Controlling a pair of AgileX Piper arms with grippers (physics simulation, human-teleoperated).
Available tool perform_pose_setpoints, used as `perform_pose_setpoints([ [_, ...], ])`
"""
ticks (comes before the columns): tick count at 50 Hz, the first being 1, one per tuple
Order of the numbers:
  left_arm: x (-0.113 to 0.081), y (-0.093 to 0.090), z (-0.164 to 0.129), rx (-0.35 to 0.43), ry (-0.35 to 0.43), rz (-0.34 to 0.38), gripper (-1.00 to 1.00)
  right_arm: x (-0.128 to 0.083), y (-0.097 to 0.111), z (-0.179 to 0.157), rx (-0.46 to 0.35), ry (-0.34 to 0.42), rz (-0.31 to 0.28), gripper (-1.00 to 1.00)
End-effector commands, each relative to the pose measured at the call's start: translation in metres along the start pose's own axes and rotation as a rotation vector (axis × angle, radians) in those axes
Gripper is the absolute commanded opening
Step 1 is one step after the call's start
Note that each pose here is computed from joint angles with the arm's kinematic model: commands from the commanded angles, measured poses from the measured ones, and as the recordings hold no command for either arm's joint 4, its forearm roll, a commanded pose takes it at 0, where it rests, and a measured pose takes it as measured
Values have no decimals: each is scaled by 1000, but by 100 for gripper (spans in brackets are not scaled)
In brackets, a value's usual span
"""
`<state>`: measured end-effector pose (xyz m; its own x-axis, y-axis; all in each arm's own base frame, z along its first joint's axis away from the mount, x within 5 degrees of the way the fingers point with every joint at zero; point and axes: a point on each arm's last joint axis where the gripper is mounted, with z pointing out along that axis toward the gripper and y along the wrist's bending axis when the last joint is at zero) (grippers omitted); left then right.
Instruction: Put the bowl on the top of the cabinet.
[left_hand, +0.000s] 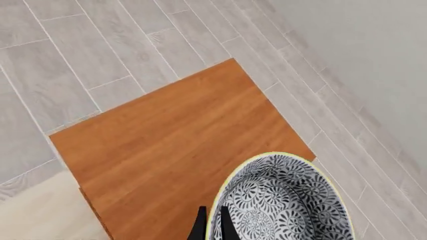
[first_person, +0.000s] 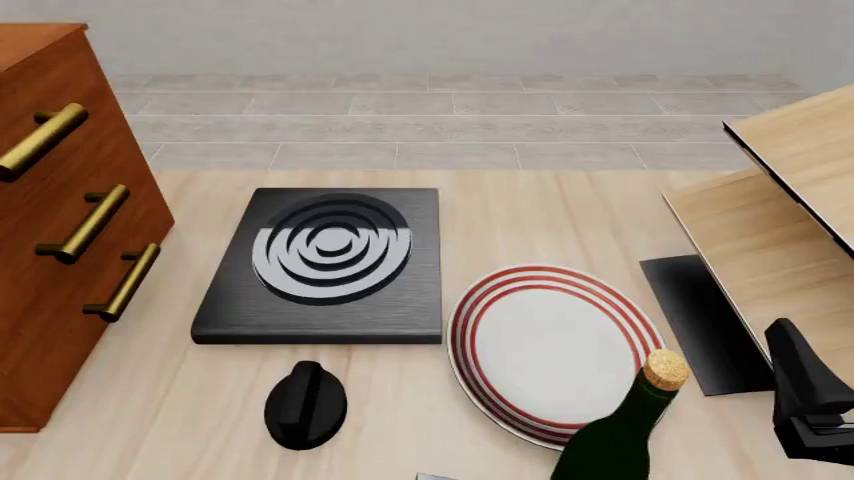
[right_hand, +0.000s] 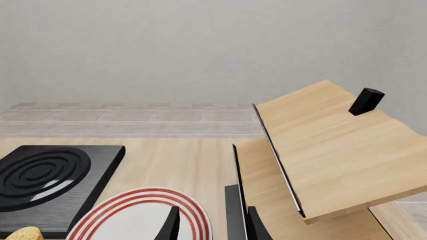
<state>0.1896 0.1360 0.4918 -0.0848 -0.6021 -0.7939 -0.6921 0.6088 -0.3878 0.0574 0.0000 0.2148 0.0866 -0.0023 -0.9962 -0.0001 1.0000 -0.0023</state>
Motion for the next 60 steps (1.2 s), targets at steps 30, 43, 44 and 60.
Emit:
perform_pose_setpoints([
  [30,5,35,37,-111,8,-56,-100,0,0,0,0,0,0,100],
  [43,11,43,49,-132,25,-66,-100,0,0,0,0,0,0,100],
  [44,11,43,50,-134,27,-66,-100,0,0,0,0,0,0,100],
  [60,20,46,62,-139,50,-74,-100,0,0,0,0,0,0,100],
])
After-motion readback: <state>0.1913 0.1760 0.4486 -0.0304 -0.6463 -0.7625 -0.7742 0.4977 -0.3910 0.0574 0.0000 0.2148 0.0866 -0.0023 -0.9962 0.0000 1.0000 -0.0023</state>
